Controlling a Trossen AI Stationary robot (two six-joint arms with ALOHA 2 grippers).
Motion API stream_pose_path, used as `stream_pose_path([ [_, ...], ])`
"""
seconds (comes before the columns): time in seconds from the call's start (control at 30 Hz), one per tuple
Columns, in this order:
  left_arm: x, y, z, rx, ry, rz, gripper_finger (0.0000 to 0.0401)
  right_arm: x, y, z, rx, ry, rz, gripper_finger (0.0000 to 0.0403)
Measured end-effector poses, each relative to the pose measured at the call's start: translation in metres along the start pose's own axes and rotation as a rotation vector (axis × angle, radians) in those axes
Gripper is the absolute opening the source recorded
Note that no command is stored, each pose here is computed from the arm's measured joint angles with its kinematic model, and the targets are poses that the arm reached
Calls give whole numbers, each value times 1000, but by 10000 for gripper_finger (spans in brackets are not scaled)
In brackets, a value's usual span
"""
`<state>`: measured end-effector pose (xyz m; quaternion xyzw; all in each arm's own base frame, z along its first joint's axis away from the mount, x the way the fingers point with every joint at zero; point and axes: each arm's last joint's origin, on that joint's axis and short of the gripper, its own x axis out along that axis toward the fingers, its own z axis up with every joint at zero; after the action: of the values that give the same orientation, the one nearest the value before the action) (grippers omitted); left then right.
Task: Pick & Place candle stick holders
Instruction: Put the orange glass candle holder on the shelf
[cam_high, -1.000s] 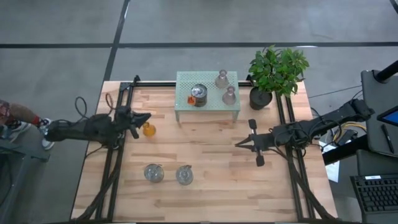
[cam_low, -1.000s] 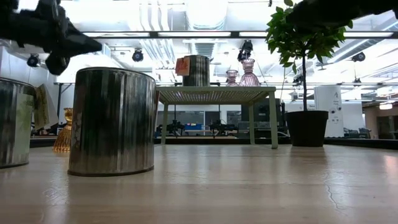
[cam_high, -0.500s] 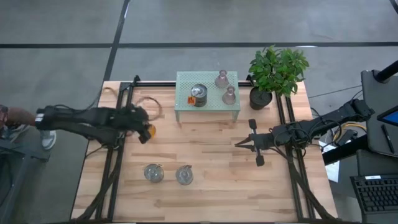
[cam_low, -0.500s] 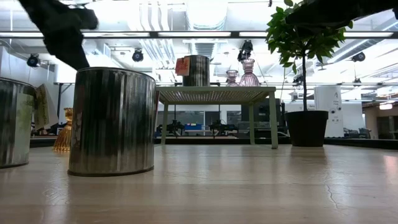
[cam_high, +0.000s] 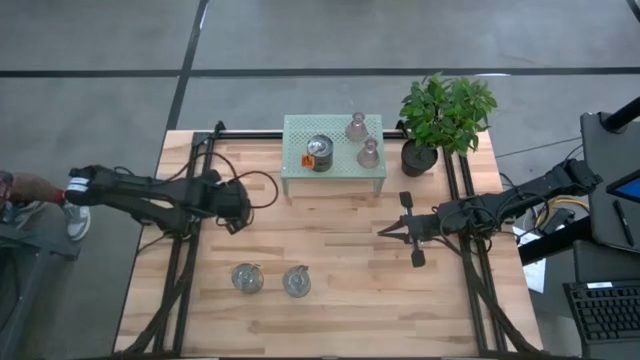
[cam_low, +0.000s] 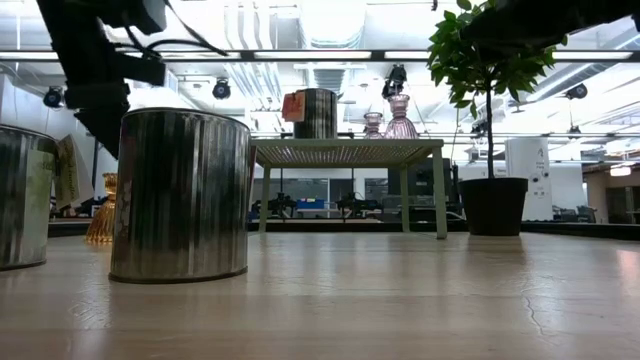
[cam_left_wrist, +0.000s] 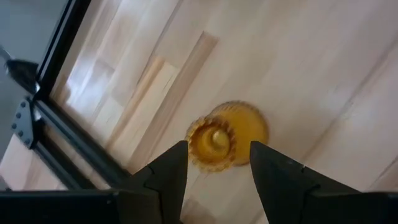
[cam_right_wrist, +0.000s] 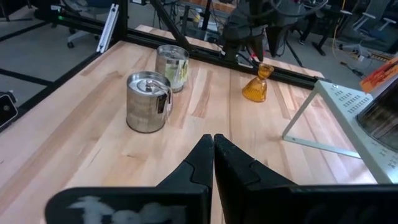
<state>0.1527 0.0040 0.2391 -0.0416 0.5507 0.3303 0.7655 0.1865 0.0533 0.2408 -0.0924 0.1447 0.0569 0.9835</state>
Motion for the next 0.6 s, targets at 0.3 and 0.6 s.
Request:
stream_pose_path([
  [0.3,6,1,-9,28,33,-33,177,0,0,-3,1,10,1,9],
  [0.6,16,5,-14,87,52,-59,177,0,0,-3,-1,7,0,9],
])
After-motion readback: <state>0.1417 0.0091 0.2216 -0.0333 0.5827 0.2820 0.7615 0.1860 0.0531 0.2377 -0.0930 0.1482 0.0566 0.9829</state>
